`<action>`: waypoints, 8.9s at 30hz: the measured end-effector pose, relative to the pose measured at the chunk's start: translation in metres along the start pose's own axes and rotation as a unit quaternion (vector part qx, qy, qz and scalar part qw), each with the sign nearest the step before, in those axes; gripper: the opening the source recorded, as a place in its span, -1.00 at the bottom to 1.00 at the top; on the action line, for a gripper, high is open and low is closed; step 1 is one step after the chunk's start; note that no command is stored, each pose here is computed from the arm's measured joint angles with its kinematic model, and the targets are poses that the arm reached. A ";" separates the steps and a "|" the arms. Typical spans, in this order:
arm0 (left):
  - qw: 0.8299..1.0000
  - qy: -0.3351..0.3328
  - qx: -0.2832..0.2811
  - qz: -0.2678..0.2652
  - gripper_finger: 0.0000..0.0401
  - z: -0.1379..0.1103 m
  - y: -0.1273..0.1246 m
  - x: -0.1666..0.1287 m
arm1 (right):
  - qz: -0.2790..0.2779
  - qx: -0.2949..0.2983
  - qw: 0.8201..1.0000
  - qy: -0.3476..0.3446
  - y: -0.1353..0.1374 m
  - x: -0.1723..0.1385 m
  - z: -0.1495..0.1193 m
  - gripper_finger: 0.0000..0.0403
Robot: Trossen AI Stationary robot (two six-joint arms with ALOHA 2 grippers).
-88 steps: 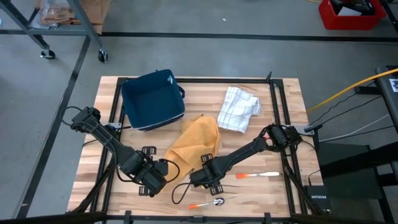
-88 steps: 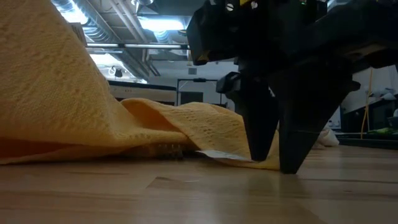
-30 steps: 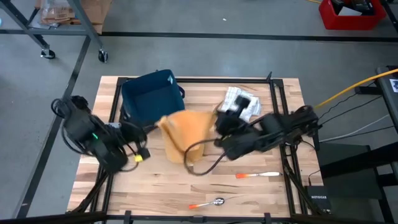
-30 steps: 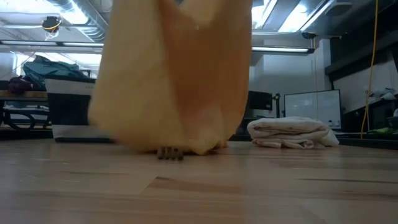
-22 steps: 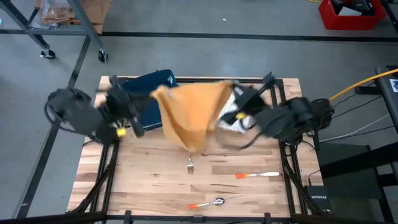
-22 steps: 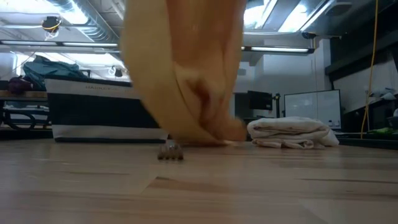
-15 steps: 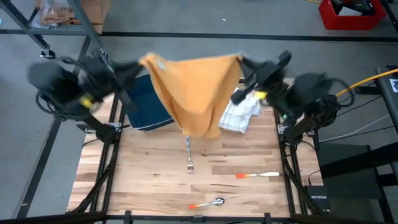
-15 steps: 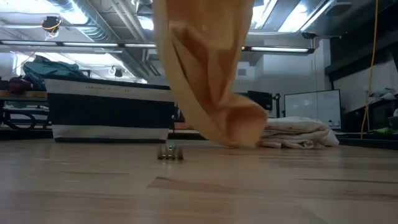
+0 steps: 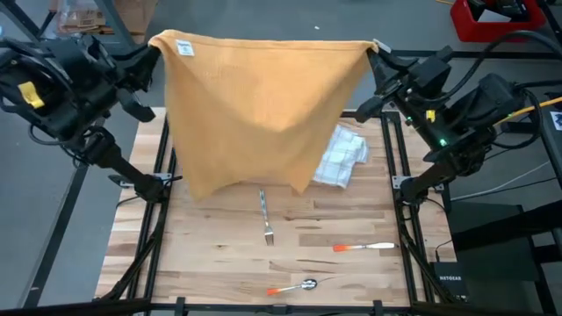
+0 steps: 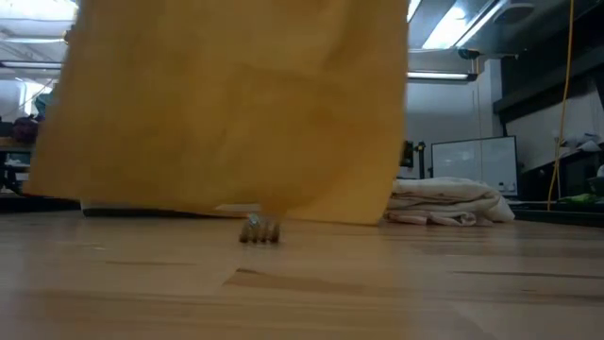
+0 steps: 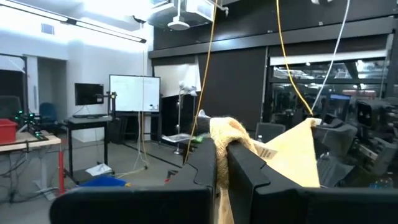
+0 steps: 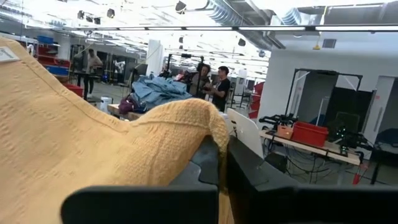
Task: Fold towel
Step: Fold the yellow towel
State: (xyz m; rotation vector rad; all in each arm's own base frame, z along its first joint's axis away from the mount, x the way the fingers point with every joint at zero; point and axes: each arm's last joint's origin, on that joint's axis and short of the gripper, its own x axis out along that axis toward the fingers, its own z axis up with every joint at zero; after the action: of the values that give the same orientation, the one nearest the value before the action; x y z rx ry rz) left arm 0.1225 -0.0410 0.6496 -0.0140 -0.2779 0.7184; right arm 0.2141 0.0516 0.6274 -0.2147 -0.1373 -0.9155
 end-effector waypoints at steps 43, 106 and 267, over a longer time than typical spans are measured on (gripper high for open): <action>0.990 0.011 -0.084 -0.117 -0.97 0.019 0.030 -0.032 | 0.029 0.012 0.999 -0.037 -0.004 -0.002 0.006 -0.94; 0.949 0.072 -0.077 -0.298 -0.97 0.005 -0.102 -0.141 | 0.397 0.093 0.909 -0.086 0.077 -0.118 0.009 -0.95; 0.799 0.551 0.241 0.004 -0.97 -0.343 -0.059 -0.110 | 0.279 -0.157 0.714 0.623 0.242 -0.138 -0.263 -0.95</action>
State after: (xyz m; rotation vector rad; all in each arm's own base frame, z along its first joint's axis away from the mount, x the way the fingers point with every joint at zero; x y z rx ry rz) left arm 0.1694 -0.1289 0.2983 0.0517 1.0374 0.6669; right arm 0.3307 0.2368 0.3134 0.0924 1.3046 -0.3040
